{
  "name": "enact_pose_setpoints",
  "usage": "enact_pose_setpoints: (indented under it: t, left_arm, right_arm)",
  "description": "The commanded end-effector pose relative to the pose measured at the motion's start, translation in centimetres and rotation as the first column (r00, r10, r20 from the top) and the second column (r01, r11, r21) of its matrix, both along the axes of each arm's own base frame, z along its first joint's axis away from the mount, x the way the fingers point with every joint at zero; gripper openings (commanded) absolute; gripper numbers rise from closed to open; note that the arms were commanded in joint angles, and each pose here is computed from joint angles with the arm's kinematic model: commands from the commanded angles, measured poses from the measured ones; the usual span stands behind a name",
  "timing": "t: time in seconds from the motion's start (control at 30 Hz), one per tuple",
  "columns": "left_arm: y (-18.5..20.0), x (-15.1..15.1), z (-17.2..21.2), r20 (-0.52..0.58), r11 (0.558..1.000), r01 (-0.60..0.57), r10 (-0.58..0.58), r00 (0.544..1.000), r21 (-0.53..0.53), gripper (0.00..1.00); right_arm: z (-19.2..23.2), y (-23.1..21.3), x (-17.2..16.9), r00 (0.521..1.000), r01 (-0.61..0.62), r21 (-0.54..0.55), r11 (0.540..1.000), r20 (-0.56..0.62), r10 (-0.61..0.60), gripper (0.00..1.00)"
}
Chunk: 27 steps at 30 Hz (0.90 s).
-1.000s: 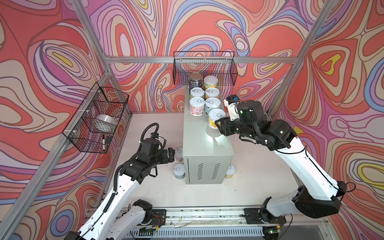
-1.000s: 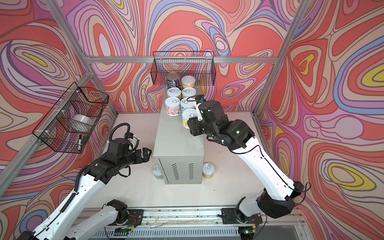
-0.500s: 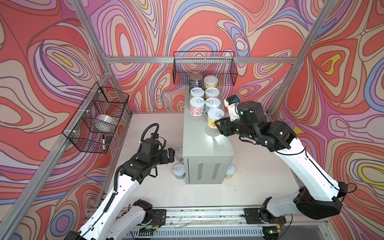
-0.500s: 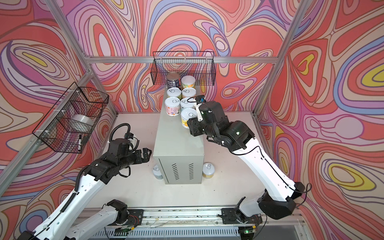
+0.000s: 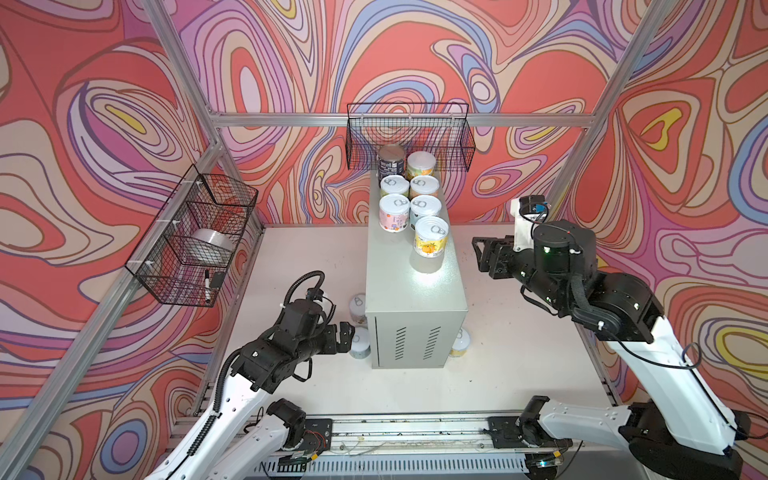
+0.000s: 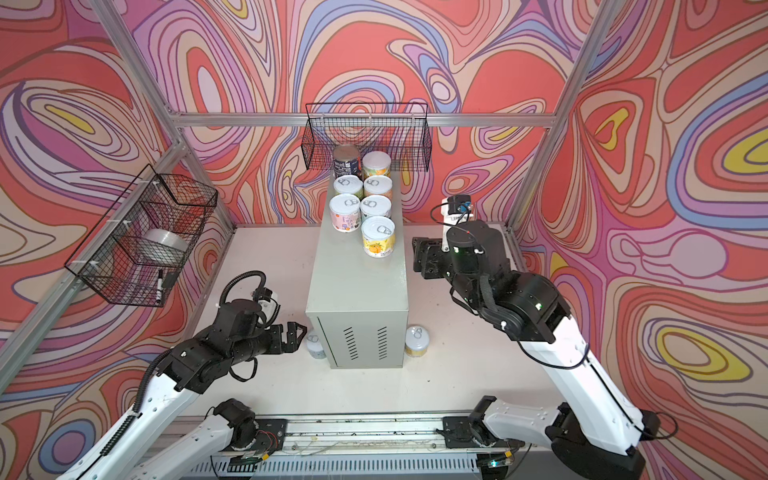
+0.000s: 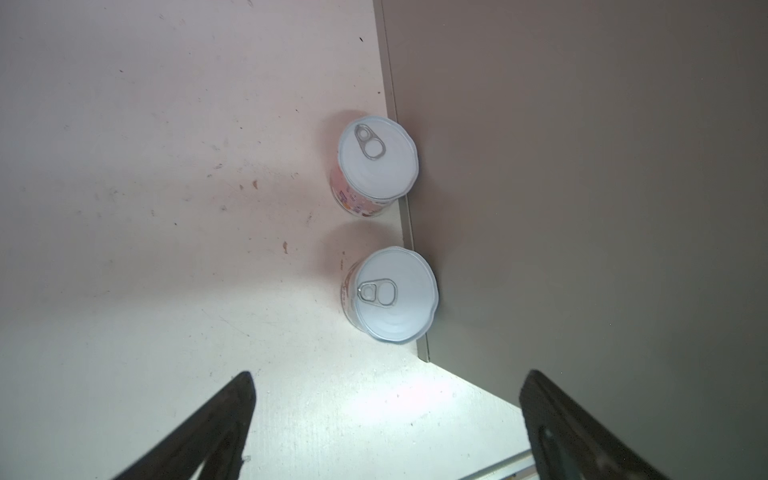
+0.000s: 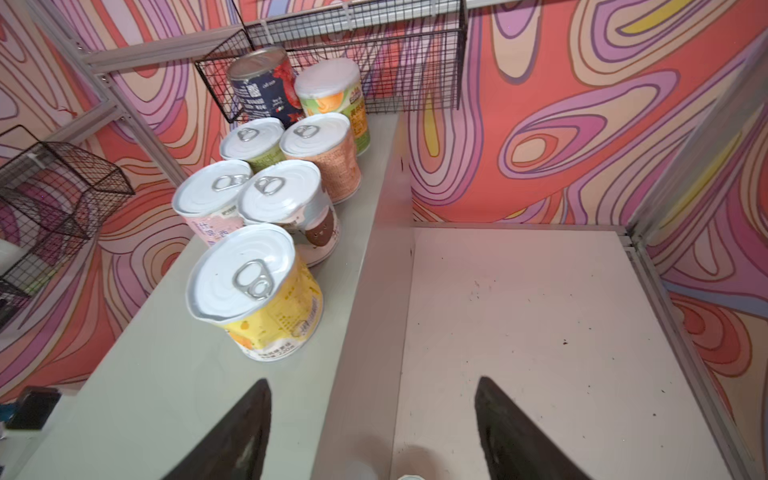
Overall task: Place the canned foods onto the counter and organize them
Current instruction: 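Withdraw the right gripper beside the cabinet while the left gripper lowers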
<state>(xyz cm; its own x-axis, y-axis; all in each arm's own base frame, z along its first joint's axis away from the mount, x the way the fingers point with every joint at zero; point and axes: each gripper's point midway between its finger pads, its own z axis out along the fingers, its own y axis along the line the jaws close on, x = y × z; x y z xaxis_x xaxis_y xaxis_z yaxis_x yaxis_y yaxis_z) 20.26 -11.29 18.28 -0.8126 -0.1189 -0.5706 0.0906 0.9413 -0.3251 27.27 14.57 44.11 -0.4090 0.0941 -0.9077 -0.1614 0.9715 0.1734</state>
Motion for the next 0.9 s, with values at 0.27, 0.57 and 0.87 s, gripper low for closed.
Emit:
enact_pose_setpoints:
  t: [0.27,0.57,0.87]
  left_arm:
    - [-0.1,-0.8,-5.7,-0.194,0.994,-0.055,0.071,0.978,0.090,0.99]
    - [-1.1,-0.8,-8.5,-0.203,0.997,-0.062,0.069,0.977,0.038,0.98]
    - [-2.7,0.1,-10.0,-0.184,0.999,-0.043,0.043,0.982,0.005,0.94]
  right_arm:
    - [-1.2,-1.3,-0.1,0.997,0.070,-0.009,0.998,-0.017,-0.070,0.80]
    - [-2.4,0.3,0.9,0.998,0.039,-0.026,0.999,-0.057,-0.040,0.80]
    - [-4.1,-2.8,2.1,0.978,0.136,0.097,0.986,-0.173,-0.118,0.80]
